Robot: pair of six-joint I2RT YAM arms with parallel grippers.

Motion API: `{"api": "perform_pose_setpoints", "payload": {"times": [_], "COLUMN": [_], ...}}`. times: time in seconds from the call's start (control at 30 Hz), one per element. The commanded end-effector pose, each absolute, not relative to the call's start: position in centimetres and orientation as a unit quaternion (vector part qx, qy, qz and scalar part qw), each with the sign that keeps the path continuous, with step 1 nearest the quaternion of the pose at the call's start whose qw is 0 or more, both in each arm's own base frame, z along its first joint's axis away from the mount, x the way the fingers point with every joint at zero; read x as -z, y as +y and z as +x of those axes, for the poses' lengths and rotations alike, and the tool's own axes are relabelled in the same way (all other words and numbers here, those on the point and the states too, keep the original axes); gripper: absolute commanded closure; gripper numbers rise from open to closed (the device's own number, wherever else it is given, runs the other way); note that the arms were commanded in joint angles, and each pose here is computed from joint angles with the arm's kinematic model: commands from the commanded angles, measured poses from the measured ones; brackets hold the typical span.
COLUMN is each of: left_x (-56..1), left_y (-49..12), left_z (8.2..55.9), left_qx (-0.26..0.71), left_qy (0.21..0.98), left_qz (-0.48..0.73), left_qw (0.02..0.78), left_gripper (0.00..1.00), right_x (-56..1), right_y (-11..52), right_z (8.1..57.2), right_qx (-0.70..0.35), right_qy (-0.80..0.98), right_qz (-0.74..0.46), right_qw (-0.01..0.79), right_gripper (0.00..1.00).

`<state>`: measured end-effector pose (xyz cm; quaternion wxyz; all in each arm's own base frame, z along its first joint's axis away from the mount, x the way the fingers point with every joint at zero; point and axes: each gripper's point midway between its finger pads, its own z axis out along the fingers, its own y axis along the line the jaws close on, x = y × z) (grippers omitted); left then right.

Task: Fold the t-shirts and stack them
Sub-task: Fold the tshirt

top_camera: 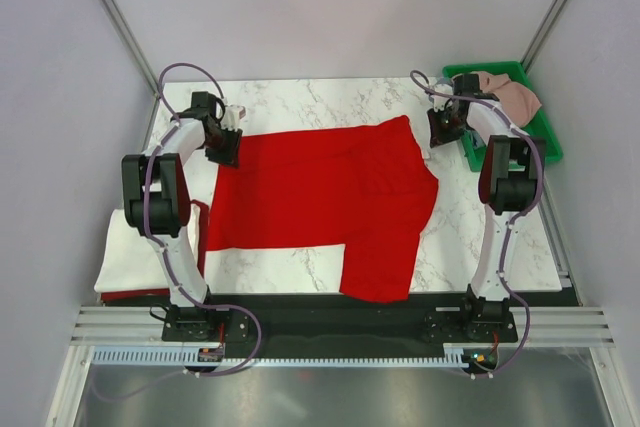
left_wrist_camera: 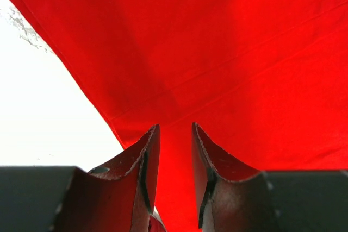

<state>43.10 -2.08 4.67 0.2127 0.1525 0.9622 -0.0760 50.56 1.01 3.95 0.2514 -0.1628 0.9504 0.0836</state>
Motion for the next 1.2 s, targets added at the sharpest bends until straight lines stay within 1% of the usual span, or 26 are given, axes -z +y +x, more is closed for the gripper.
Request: {"api": "perform_pose_setpoints", "payload": {"times": [0.0, 0.13, 0.3, 0.33, 0.37, 0.4, 0.43, 0.73, 0.9, 1.07, 1.17], "left_x": [-5.6, -5.2, -5.0, -5.0, -5.0, -4.9, -4.9, -4.9, -5.0, -5.0, -5.1], "left_y": [-2.3, -2.2, -2.0, -2.0, -1.9, -1.8, -3.2, -4.0, -4.1, -4.0, -3.9], "left_z": [44.4, 44.4, 44.4, 44.4, 44.4, 44.4, 44.3, 44.1, 43.8, 43.8, 43.7], "left_qx": [0.078, 0.074, 0.071, 0.070, 0.069, 0.066, 0.068, 0.059, 0.054, 0.051, 0.049], "left_qy": [0.956, 0.958, 0.959, 0.959, 0.959, 0.959, 0.956, 0.955, 0.954, 0.954, 0.954], "left_qz": [0.162, 0.162, 0.162, 0.162, 0.164, 0.164, 0.181, 0.197, 0.202, 0.204, 0.203], "left_qw": [0.231, 0.225, 0.222, 0.222, 0.221, 0.220, 0.219, 0.215, 0.213, 0.213, 0.214], "left_gripper": [0.64, 0.64, 0.64, 0.64, 0.64, 0.64, 0.64, 0.64, 0.64, 0.64, 0.64], "right_x": [-5.5, -4.8, -4.5, -4.5, -4.7, -4.3, -4.1, -2.2, -1.2, -2.4, -2.6], "right_y": [2.3, 4.0, 5.2, 5.3, 5.6, 5.7, 5.8, 5.6, 6.5, 7.5, 7.1], "right_z": [51.8, 51.6, 50.7, 50.5, 50.4, 50.1, 50.0, 49.7, 49.5, 49.1, 49.3], "right_qx": [-0.115, -0.172, -0.223, -0.234, -0.247, -0.251, -0.254, -0.251, -0.285, -0.314, -0.298], "right_qy": [0.940, 0.932, 0.925, 0.923, 0.919, 0.920, 0.921, 0.928, 0.923, 0.911, 0.916], "right_qz": [-0.182, -0.194, -0.188, -0.186, -0.187, -0.184, -0.183, -0.177, -0.165, -0.172, -0.172], "right_qw": [0.263, 0.254, 0.243, 0.242, 0.243, 0.236, 0.234, 0.213, 0.198, 0.206, 0.208], "right_gripper": [0.76, 0.71, 0.67, 0.63, 0.63, 0.62, 0.62, 0.63, 0.62, 0.62, 0.63]}}
